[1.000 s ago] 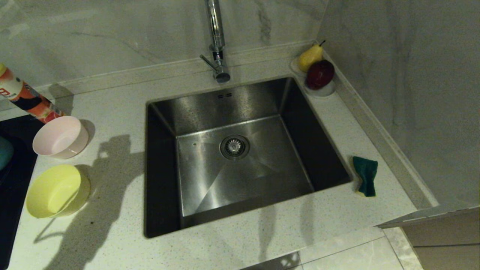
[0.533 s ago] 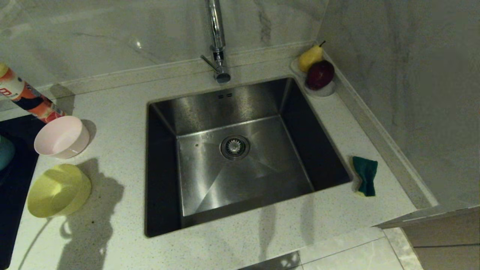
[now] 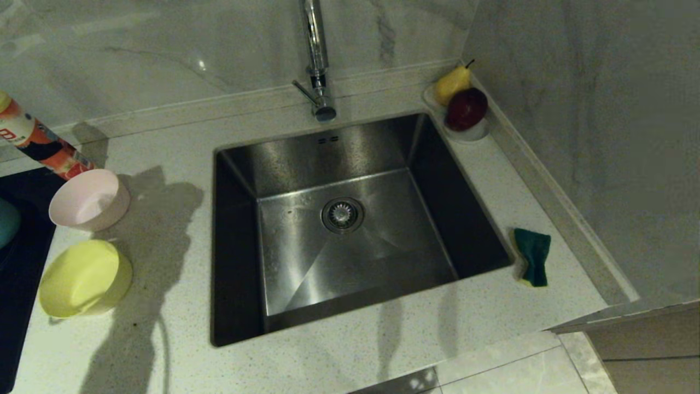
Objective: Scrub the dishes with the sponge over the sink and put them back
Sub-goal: Place the bowl on the bowl
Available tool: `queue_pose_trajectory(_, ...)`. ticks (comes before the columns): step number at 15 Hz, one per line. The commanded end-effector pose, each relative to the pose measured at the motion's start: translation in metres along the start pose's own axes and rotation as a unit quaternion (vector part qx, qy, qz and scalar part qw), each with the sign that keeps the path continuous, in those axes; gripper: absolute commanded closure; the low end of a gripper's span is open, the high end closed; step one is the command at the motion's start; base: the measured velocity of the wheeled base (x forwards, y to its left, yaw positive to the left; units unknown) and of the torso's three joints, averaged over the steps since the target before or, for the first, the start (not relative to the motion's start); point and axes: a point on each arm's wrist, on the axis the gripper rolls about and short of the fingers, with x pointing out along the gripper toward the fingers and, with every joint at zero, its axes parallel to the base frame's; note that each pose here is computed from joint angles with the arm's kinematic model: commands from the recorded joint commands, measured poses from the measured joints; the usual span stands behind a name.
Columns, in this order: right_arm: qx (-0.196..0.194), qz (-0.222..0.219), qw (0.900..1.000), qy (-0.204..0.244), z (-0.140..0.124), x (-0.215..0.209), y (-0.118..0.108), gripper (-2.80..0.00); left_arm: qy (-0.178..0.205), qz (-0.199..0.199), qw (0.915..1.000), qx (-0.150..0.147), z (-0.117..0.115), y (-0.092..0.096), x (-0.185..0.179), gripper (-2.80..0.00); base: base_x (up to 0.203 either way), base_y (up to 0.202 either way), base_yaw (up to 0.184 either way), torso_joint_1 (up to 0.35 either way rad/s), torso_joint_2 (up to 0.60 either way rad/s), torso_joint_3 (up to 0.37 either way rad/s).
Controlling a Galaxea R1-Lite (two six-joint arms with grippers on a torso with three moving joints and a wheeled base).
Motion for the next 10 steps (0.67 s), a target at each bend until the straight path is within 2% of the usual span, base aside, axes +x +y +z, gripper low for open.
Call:
queue_pose_trajectory(1, 0.000, 0.000, 1.000, 0.001, 0.000, 0.000, 0.000, 0.00, 0.043, -0.001, 0.9988, 0.023, 0.003, -0.044, 0.051, 0.00, 0.000, 0.000, 0.000, 0.000, 0.00, 0.000)
queue_pose_trajectory(3, 0.000, 0.000, 1.000, 0.001, 0.000, 0.000, 0.000, 0.00, 0.061, -0.027, 0.9978, -0.003, 0.020, -0.059, 0.070, 0.00, 0.000, 0.000, 0.000, 0.000, 0.00, 0.000)
queue_pose_trajectory(5, 0.000, 0.000, 1.000, 0.001, 0.000, 0.000, 0.000, 0.00, 0.101, -0.065, 0.9920, -0.040, 0.036, -0.069, 0.087, 0.00, 0.000, 0.000, 0.000, 0.000, 0.00, 0.000)
queue_pose_trajectory(7, 0.000, 0.000, 1.000, 0.001, 0.000, 0.000, 0.000, 0.00, 0.175, -0.087, 0.9778, -0.075, 0.033, -0.077, 0.115, 0.00, 0.000, 0.000, 0.000, 0.000, 0.00, 0.000)
queue_pose_trajectory(10, 0.000, 0.000, 1.000, 0.000, 0.000, 0.000, 0.000, 0.00, 0.278, -0.048, 0.9511, -0.126, 0.002, -0.064, 0.162, 0.00, 0.000, 0.000, 0.000, 0.000, 0.00, 0.000)
